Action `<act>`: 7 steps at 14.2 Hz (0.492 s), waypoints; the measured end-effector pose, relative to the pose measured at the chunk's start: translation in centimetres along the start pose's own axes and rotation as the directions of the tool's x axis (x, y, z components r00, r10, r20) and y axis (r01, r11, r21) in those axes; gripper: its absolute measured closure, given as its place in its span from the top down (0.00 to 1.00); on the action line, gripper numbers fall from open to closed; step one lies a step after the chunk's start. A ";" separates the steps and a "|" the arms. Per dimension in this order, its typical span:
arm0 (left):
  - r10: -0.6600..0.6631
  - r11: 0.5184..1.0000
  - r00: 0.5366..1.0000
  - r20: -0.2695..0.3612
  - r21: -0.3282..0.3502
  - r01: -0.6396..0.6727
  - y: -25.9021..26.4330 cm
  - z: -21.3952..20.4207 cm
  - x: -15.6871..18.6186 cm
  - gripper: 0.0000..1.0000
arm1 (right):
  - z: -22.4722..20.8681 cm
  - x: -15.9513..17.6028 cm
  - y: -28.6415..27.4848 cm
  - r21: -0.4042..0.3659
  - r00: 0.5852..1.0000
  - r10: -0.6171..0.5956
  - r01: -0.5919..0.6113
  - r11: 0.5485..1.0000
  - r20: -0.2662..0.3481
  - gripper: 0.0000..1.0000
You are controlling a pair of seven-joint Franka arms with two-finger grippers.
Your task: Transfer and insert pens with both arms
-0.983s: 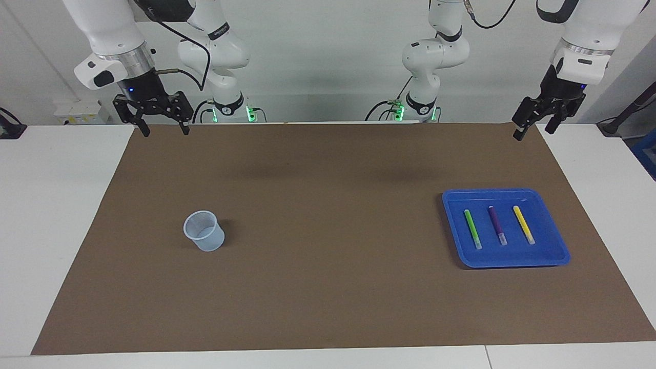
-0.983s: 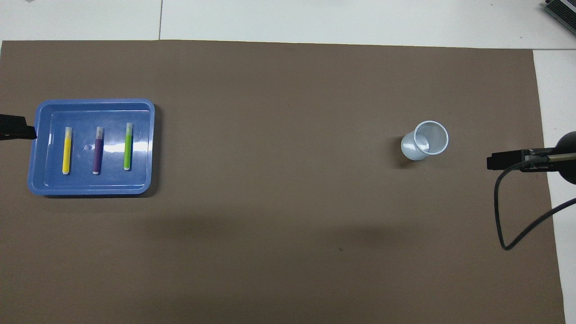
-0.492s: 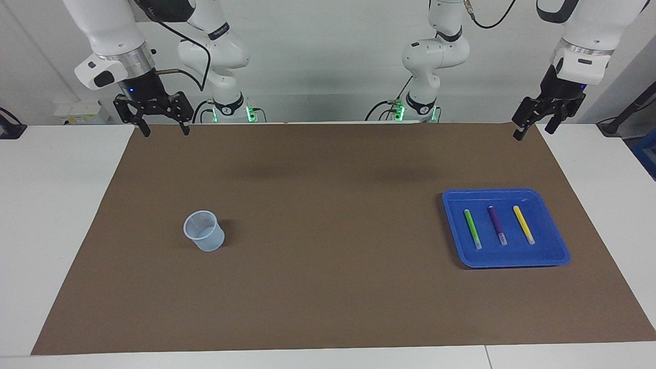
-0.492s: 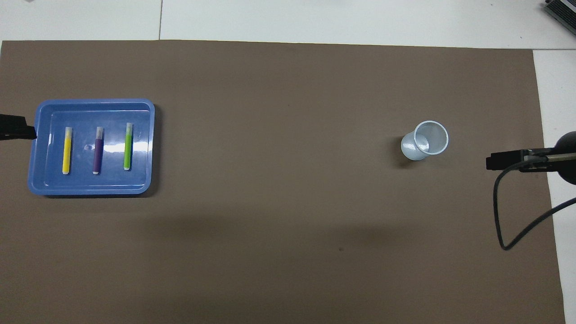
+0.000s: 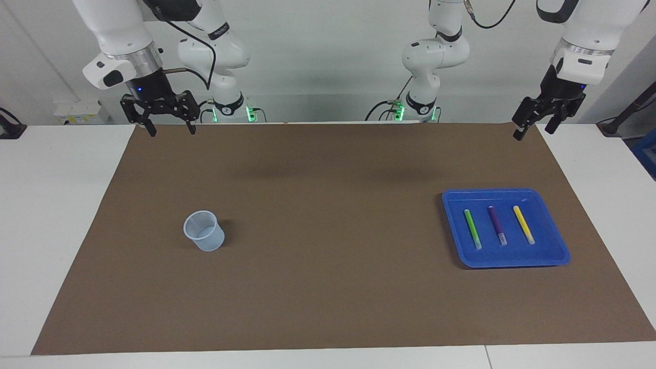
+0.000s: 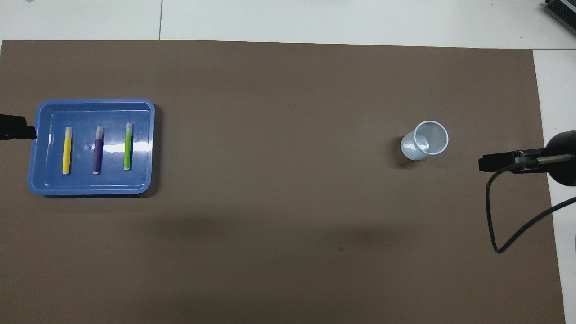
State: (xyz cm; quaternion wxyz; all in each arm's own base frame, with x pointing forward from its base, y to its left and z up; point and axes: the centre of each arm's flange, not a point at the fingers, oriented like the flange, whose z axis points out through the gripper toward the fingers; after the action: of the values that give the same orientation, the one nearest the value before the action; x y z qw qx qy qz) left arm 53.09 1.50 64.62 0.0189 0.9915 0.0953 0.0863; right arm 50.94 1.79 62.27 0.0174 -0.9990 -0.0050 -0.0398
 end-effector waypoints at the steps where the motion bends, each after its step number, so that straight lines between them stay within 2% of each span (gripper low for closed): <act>1: 0.000 1.000 1.000 0.000 0.000 0.000 0.0 0.0 0.0 1.00 | 0.0 -0.1 0.0 0.000 1.000 0.000 0.000 1.000 0.006 1.00; 7: 0.000 1.000 1.000 0.000 0.000 0.000 0.0 0.0 0.0 1.00 | 0.1 -0.5 -0.2 -0.001 1.000 -0.005 0.005 1.000 0.030 1.00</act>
State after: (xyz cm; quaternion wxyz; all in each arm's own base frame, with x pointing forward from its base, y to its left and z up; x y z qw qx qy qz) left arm 53.09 1.50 64.62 0.0189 0.9915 0.0953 0.0863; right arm 50.49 2.04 62.14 0.0168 -0.9995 -0.0076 -0.0251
